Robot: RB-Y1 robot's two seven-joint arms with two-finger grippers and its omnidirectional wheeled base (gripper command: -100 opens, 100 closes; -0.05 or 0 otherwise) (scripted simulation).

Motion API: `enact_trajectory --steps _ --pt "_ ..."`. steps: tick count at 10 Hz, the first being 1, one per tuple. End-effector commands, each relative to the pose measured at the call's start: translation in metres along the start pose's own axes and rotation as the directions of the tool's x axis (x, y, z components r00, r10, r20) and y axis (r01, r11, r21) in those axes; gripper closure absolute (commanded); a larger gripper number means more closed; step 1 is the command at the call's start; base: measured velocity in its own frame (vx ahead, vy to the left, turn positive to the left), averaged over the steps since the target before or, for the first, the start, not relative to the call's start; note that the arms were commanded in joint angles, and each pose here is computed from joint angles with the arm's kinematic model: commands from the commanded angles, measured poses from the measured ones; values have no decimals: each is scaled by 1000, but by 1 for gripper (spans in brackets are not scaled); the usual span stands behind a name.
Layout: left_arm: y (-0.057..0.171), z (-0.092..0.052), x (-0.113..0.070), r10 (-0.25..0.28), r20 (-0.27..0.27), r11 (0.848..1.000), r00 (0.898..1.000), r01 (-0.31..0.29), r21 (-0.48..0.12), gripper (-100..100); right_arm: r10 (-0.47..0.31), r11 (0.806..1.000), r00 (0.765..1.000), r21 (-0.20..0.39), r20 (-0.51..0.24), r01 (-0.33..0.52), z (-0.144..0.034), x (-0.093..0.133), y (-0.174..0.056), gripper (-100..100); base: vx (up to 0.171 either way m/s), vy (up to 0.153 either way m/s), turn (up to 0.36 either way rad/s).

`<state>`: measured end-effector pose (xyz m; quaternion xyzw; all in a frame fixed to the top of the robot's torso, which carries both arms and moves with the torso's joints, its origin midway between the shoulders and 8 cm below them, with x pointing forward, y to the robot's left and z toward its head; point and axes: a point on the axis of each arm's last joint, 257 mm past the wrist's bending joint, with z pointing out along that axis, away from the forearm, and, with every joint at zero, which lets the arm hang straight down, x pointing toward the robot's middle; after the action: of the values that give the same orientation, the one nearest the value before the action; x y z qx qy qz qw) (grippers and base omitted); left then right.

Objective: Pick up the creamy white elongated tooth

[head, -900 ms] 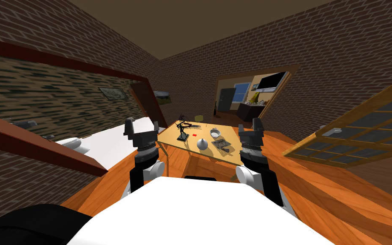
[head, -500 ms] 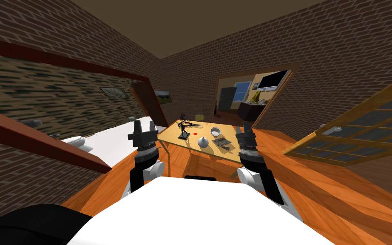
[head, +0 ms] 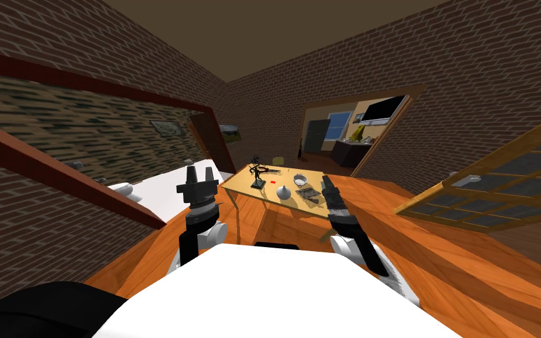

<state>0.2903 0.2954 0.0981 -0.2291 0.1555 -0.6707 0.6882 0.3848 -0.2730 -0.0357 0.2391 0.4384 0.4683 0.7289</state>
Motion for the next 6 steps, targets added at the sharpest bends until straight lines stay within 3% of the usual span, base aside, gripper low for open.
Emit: enact_trajectory --steps 1,4,5,6 --pt "0 0 0 0 0 1000 1000 0 0 0 -79 995 995 48 -59 82 -3 11 -26 -100 -122 35 147" --pt "0 0 0 0 0 1000 1000 0 0 0 -136 983 984 112 -114 148 -14 19 -61 -100 -82 43 66" --pt "0 0 0 0 0 1000 1000 0 0 0 -193 967 968 136 -161 215 -20 23 -79 -100 -87 38 131" --pt "0 0 0 0 0 1000 1000 0 0 0 -192 963 967 157 -170 219 -25 24 -90 -100 -72 26 68"
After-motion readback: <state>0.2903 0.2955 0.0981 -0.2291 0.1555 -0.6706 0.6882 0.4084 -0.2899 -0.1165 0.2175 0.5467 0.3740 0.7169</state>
